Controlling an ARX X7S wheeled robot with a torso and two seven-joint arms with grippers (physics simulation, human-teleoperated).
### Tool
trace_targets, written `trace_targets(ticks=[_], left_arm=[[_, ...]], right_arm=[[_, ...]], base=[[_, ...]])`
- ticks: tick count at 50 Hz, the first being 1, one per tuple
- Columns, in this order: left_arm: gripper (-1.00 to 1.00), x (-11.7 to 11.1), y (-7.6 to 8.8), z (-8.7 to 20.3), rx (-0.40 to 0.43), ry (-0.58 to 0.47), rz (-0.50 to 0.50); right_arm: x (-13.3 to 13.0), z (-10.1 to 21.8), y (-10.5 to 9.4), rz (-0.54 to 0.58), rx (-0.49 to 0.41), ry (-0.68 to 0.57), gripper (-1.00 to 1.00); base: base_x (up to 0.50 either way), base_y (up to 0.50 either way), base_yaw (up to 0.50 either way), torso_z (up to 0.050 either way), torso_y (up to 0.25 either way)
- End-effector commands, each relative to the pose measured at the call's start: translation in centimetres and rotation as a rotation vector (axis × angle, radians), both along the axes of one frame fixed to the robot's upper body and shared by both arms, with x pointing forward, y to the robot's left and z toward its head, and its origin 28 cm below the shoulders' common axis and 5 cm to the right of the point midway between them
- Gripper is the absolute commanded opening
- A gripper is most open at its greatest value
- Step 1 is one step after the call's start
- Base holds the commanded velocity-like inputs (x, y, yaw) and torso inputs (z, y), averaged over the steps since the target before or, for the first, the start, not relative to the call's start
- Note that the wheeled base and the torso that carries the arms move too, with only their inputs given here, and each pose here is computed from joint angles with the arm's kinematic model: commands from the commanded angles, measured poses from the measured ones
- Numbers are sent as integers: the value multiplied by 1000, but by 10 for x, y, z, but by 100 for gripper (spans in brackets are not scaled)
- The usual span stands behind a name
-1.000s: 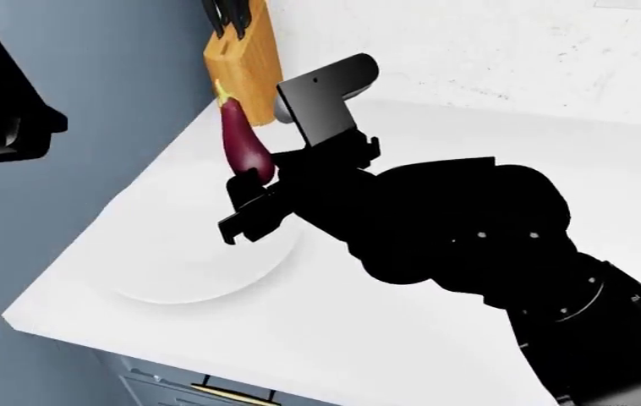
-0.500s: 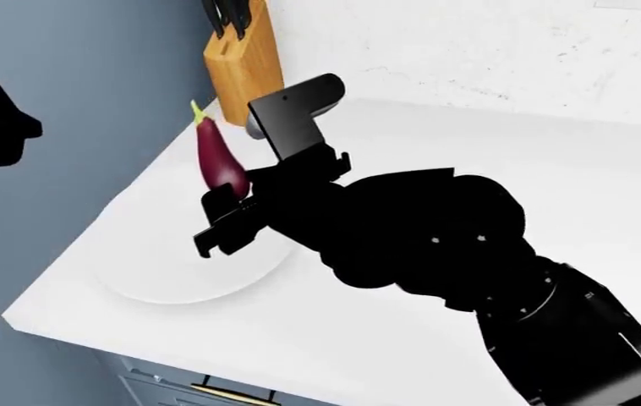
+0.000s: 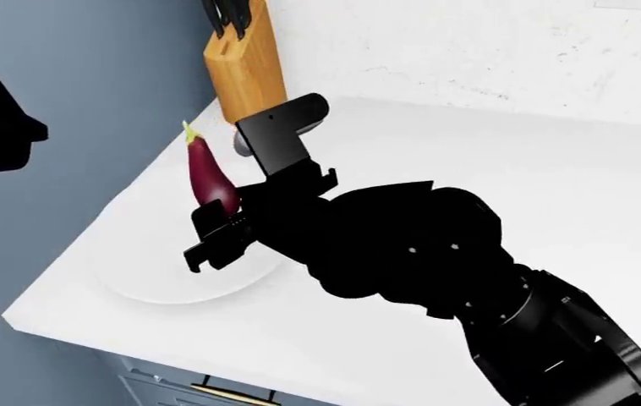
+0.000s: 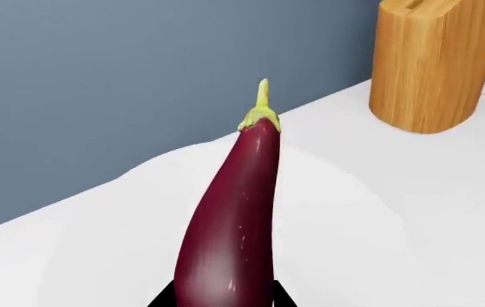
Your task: Pick the eggplant from the top rack in the oven and place it on the plate on the counter.
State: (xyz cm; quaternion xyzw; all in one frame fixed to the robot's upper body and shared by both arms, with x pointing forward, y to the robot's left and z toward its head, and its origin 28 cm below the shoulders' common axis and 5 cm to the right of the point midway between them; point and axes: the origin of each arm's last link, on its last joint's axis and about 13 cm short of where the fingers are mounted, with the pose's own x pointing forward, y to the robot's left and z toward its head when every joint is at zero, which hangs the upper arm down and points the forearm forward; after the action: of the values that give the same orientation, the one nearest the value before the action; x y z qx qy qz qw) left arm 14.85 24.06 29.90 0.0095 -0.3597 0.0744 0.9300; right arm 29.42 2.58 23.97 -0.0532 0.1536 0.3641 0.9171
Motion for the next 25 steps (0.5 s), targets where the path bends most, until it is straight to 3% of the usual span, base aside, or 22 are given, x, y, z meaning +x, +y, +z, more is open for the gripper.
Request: trace_targets(ticks=[1, 25], left_arm=[[100, 0, -1, -1, -3, 2, -4], [100, -1, -2, -5, -9, 7, -10]], right_arm=[[-5, 1, 7, 29, 10, 1, -100], [-5, -20, 15, 48, -27, 41, -100]], base=[[0, 0, 0, 0, 0], [0, 0, 0, 0, 0]])
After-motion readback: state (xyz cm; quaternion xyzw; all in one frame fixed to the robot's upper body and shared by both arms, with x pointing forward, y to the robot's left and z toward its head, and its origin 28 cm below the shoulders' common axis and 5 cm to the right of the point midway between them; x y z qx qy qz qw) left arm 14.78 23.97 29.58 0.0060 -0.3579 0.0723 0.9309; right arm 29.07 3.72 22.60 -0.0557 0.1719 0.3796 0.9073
